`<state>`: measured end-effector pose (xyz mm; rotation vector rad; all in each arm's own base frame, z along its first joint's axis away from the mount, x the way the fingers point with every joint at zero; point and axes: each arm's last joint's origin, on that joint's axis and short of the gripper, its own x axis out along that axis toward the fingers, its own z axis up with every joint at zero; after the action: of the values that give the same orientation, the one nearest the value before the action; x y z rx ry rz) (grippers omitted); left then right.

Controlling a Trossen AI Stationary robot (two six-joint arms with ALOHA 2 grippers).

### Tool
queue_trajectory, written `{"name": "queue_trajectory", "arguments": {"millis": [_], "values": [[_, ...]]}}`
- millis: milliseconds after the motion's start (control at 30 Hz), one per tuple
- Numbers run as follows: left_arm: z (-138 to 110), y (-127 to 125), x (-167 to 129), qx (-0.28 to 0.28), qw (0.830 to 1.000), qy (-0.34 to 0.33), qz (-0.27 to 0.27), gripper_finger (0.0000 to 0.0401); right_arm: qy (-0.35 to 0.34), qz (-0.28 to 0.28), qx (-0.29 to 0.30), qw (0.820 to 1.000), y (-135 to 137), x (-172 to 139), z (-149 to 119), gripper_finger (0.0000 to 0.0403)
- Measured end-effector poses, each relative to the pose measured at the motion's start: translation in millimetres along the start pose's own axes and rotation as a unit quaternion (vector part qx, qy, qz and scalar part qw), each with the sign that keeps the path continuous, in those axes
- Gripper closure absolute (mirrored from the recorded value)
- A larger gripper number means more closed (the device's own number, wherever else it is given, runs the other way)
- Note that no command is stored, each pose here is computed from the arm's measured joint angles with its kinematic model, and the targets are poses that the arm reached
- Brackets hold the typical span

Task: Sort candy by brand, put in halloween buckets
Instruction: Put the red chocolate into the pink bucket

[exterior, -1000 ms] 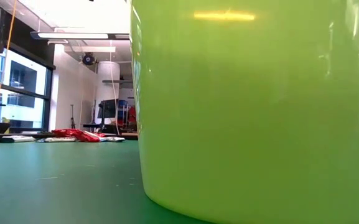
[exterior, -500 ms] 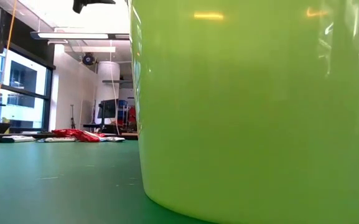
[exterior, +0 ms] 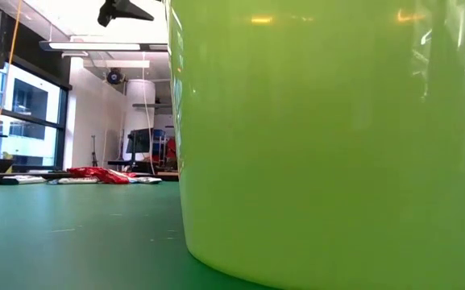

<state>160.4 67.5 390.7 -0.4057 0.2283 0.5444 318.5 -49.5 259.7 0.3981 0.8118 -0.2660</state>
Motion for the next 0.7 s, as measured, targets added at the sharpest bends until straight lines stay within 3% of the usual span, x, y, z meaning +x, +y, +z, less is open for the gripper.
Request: {"name": "queue_trajectory", "arguments": {"millis": [100,167,300,400,500,600,700], "values": [[-2.8,1.6,0.7,0.004,1.0,0.013,0.014,0.0176,0.001,-0.011,-0.029,1.0,-1.0,-10.7,11.7,0.0167],[-8.5,5.2,6.8,-0.017,0.998,0.031,0.058,0.0176,0.003,-0.016,-0.03,0.999,-2.4,-19.5,19.7,0.0153],[-37.2,34.8,36.5,-0.053,0.965,0.172,0.193,0.0176,-0.005,-0.034,-0.028,0.999,-6.0,-29.7,30.5,0.0149],[-54.8,60.5,70.4,-0.088,0.936,0.283,0.188,0.0176,-0.015,-0.04,-0.026,0.999,-9.9,-32.3,35.3,0.0148],[-69.3,84.0,106.0,-0.064,0.916,0.364,0.158,0.0176,-0.018,-0.042,-0.017,0.999,-12.6,-32.6,36.6,0.0148],[-90.3,105.4,134.6,-0.018,0.878,0.452,0.156,0.0176,-0.016,-0.043,-0.004,0.999,-12.8,-32.6,36.2,0.0148],[-110.6,120.0,154.2,0.029,0.815,0.558,0.154,0.0176,-0.01,-0.039,0.006,0.999,-9.3,-32.3,34.1,0.0148]]}}
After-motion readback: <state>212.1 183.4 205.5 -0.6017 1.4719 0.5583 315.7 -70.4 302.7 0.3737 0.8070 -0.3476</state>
